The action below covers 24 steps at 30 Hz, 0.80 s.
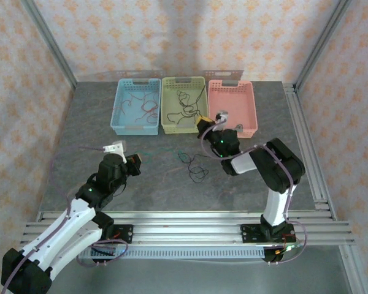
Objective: Untangle the cables
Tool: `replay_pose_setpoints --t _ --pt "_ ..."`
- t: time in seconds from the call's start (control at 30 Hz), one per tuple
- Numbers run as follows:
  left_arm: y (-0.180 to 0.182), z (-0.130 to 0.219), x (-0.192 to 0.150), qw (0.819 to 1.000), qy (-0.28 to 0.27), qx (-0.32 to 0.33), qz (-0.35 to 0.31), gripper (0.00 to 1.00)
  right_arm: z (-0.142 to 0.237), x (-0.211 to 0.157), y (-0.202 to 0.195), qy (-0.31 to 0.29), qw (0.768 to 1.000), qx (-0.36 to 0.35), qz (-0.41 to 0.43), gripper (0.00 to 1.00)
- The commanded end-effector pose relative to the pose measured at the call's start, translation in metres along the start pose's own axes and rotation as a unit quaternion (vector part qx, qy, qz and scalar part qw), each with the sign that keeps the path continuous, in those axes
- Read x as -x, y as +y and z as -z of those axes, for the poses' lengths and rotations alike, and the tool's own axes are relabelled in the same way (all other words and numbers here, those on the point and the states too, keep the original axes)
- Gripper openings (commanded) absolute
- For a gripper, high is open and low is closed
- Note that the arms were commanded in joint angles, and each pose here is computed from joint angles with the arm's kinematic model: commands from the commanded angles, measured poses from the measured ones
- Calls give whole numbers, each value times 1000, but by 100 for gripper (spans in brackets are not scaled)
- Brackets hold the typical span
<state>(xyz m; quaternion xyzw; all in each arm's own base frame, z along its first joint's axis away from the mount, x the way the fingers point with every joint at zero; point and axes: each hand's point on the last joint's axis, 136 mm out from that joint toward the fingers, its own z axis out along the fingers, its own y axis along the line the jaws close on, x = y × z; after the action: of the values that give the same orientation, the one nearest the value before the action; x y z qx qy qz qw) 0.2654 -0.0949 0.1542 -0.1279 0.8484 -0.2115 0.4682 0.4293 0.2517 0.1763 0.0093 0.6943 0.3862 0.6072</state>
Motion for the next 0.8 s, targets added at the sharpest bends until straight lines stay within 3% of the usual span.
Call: replay_pose_setpoints --t 0.0,0.33,0.37,0.43,0.47,0.67,0.77 --pt "-4 0 12 1000 -21 -6 0 0 -24 5 -11 8 998 -53 -15 0" --pt "-2 -1 9 1000 -19 -7 2 0 -57 -7 -36 78 982 -166 37 2" --pt "-2 -1 8 1000 -17 -7 2 0 -58 -8 -38 84 980 -177 43 11" --pt "-3 -1 8 1000 -16 -7 3 0 -58 -9 -41 90 976 -190 51 42" --pt "-3 -1 8 1000 -16 -7 2 0 -56 -7 -40 87 977 -189 53 49" --pt "-2 -2 7 1000 -15 -7 2 0 -33 -1 -18 94 978 -155 100 56" --pt "-3 -1 8 1000 -16 -9 2 0 -17 -7 19 100 987 -45 114 54"
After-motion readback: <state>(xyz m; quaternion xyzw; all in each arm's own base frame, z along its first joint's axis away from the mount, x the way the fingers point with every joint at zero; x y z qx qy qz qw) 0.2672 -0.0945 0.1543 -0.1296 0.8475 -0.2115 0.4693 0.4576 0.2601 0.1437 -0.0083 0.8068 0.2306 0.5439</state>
